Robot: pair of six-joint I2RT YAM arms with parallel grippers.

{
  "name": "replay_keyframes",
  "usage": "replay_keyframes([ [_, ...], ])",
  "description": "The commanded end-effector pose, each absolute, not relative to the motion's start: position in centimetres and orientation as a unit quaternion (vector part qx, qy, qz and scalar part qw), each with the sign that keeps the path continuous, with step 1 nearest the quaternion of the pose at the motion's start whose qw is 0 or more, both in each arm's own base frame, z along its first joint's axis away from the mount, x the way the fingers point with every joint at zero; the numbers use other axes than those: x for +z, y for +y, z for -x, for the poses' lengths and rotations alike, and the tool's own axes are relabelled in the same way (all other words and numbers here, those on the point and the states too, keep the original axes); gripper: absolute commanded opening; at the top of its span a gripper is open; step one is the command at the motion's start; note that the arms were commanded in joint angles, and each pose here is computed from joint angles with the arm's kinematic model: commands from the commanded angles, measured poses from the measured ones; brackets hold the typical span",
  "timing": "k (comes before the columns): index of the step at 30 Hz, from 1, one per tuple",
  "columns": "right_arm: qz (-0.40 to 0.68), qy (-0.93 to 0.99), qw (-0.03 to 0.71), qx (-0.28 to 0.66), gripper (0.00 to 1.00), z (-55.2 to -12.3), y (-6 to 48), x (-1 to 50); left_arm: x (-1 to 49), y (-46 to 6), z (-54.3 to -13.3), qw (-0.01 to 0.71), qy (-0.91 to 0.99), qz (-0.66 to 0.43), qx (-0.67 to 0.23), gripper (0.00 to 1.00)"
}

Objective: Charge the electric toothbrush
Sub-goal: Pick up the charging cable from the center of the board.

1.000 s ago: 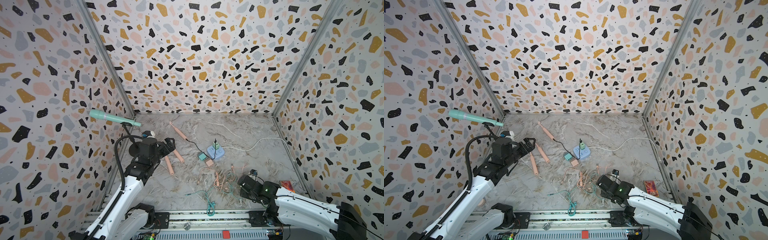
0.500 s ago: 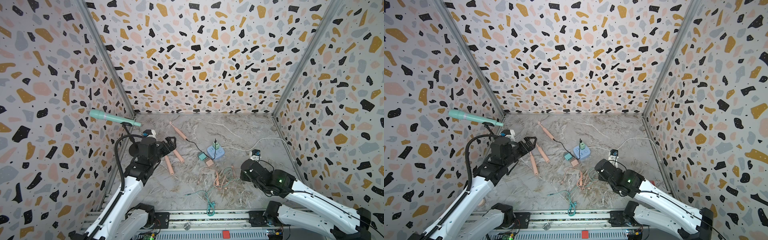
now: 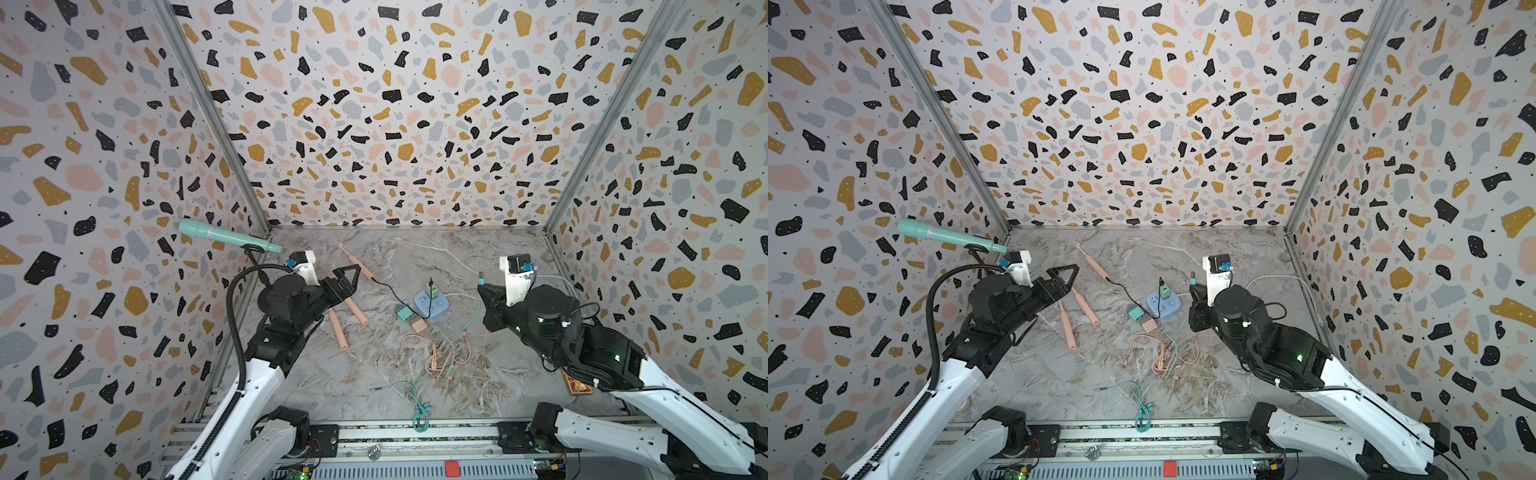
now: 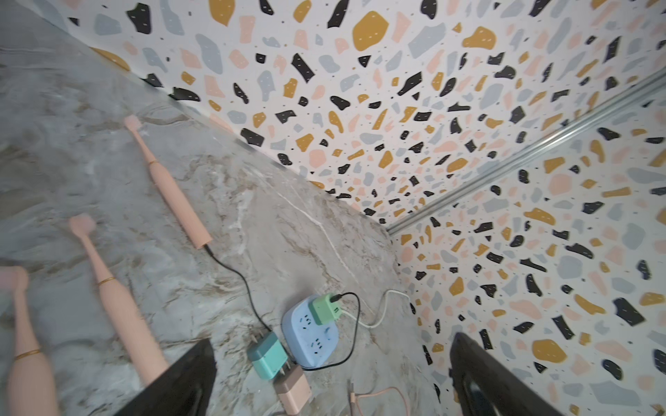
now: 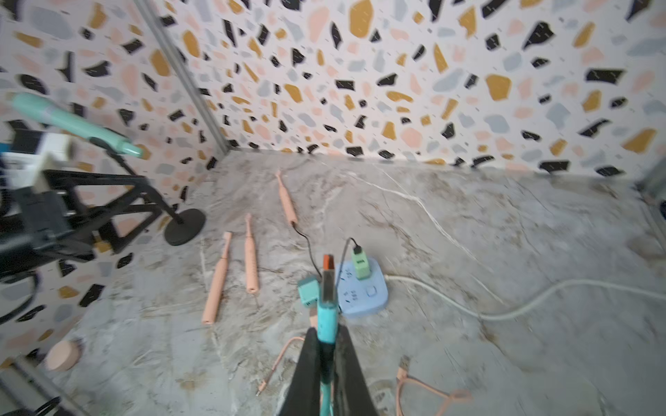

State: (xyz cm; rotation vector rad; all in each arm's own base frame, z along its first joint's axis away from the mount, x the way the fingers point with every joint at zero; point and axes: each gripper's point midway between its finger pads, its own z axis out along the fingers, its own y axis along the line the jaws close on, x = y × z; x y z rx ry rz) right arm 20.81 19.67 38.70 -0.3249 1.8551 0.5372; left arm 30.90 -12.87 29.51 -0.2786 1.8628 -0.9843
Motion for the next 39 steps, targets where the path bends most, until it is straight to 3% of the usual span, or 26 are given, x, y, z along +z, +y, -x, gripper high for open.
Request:
replay_keyframes([
  [1, 0.206, 0.696, 0.610, 0.318, 0.00, -18.6, 22.2, 45.5, 33.6, -14.7, -29.6, 0.505, 0.716, 0.070, -0.477, 1.00],
  [4, 0.267, 0.655, 0.596, 0.380, 0.00, -16.8, 25.2, 46.9, 35.5, -15.6, -28.7, 0.505, 0.693, 0.055, -0.512, 1.00],
  [9, 0.348, 0.655, 0.528, 0.415, 0.00, -15.8, 29.9, 43.2, 38.2, -18.1, -26.4, 0.489, 0.643, 0.013, -0.590, 1.00],
  [16, 0.375, 0.658, 0.448, 0.475, 0.00, -17.0, 31.7, 38.6, 40.2, -20.8, -22.8, 0.429, 0.587, -0.034, -0.685, 1.00],
  [29, 0.379, 0.761, 0.334, 0.408, 0.00, -20.2, 34.0, 30.1, 29.7, -20.3, -24.2, 0.389, 0.774, 0.008, -0.500, 0.87],
  [39, 0.403, 0.778, 0.301, 0.377, 0.00, -19.3, 36.4, 26.9, 26.8, -22.5, -25.0, 0.363, 0.805, 0.008, -0.468, 0.73],
])
